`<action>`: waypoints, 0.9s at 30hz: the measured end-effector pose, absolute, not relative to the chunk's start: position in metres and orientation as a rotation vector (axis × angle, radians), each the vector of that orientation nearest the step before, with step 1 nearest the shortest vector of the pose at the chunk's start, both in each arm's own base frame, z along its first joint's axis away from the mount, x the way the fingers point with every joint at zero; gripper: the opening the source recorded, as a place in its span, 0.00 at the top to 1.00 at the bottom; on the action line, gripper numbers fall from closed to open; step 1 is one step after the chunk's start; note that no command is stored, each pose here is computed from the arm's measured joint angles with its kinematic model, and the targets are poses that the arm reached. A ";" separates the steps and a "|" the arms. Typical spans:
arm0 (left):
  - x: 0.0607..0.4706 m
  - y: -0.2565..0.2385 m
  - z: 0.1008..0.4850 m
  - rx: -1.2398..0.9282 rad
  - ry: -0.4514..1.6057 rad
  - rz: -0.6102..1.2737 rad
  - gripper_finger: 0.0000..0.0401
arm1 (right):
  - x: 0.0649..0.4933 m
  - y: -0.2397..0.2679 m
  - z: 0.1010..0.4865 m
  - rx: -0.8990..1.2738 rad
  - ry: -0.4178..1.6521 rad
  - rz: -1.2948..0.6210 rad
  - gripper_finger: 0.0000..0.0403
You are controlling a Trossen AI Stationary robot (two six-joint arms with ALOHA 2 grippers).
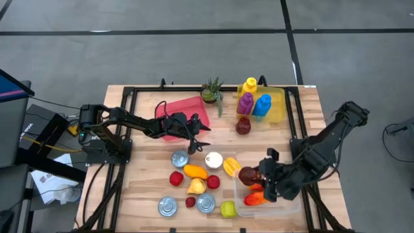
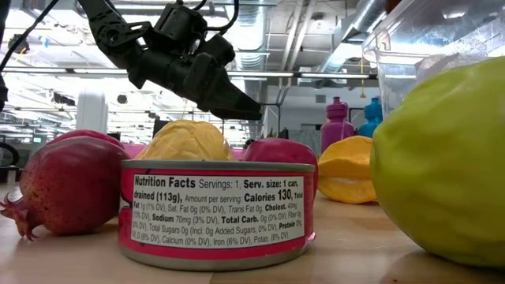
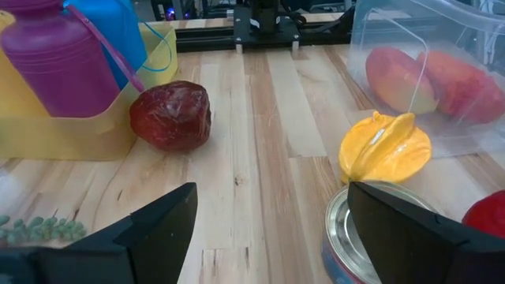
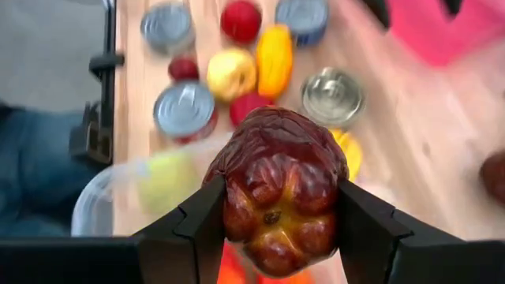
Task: Pick & Place Food Item
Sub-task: Put the bottom red apple into the transparent bin
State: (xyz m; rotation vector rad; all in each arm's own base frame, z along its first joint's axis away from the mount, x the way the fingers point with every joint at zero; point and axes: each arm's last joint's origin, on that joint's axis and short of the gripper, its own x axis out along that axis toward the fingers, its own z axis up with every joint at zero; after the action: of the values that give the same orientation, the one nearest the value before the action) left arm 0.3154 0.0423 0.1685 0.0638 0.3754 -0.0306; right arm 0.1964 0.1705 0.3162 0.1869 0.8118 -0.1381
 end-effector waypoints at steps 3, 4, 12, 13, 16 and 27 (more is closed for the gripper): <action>0.315 0.042 0.169 0.064 0.375 -0.031 0.20 | 0.201 0.178 0.315 0.229 0.906 -0.125 0.56; 0.315 0.042 0.169 0.064 0.375 -0.031 0.20 | 0.203 0.181 0.313 0.240 0.935 -0.122 0.56; 0.316 0.042 0.169 0.065 0.366 -0.030 0.20 | 0.219 0.190 0.288 0.253 1.145 -0.110 0.56; 0.316 0.042 0.169 0.065 0.367 -0.030 0.20 | 0.222 0.190 0.285 0.254 1.165 -0.109 0.56; 0.316 0.042 0.169 0.065 0.366 -0.030 0.20 | 0.229 0.191 0.276 0.246 1.217 -0.103 0.56; 0.316 0.042 0.169 0.065 0.367 -0.030 0.20 | 0.234 0.191 0.267 0.234 1.260 -0.109 0.44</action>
State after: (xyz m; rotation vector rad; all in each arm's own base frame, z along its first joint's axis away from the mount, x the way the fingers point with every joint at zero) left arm 0.3157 0.0424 0.1692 0.0647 0.3675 -0.0301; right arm 0.2343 0.1908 0.2674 0.2339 1.2596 -0.1086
